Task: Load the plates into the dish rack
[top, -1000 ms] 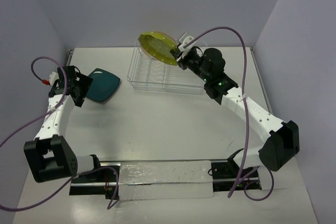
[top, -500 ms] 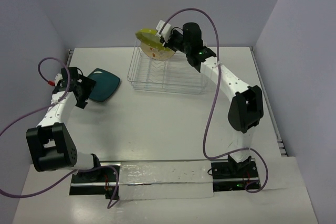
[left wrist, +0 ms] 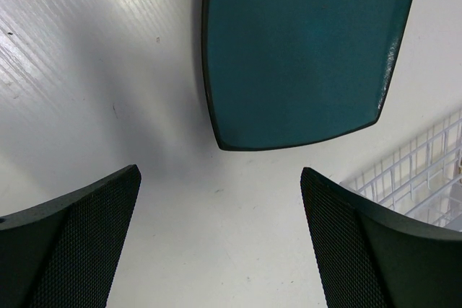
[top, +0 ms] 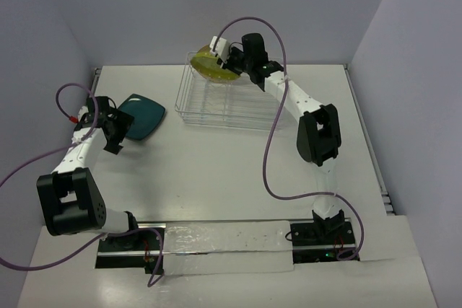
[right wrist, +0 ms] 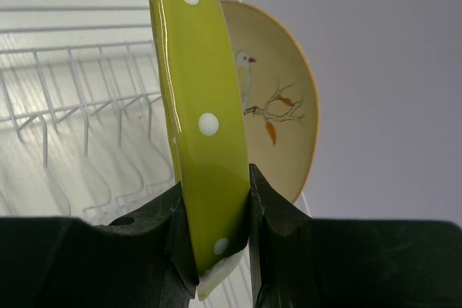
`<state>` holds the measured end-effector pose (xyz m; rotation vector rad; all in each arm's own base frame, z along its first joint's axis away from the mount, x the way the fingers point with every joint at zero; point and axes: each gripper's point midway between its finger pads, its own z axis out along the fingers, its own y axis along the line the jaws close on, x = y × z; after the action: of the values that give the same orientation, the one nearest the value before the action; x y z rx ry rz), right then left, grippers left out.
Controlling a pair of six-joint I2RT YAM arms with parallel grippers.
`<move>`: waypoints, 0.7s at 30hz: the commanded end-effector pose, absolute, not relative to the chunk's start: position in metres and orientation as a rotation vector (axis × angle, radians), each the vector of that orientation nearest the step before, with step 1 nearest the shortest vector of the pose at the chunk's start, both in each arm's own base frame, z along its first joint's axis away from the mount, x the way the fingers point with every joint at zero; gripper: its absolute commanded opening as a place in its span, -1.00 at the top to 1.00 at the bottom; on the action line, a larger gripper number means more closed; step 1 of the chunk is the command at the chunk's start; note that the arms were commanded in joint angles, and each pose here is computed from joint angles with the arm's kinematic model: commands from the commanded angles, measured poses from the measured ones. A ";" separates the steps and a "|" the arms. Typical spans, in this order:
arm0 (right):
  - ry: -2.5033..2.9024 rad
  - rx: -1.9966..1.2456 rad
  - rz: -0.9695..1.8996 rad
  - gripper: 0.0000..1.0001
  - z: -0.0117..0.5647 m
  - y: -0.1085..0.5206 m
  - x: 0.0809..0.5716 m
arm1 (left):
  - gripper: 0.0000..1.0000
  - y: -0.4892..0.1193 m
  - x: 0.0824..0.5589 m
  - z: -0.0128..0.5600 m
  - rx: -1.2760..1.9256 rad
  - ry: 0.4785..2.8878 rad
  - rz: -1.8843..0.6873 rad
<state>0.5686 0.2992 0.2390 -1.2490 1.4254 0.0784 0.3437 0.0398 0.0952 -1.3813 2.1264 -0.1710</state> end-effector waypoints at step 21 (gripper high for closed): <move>1.267 -1.196 0.083 0.91 0.233 0.317 0.603 | -0.99 0.024 0.357 0.124 -1.199 2.116 -0.320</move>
<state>0.5789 0.3119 0.1863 -1.3285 1.4089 0.1222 0.3465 0.0268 0.1037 -1.2794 2.1654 -0.2646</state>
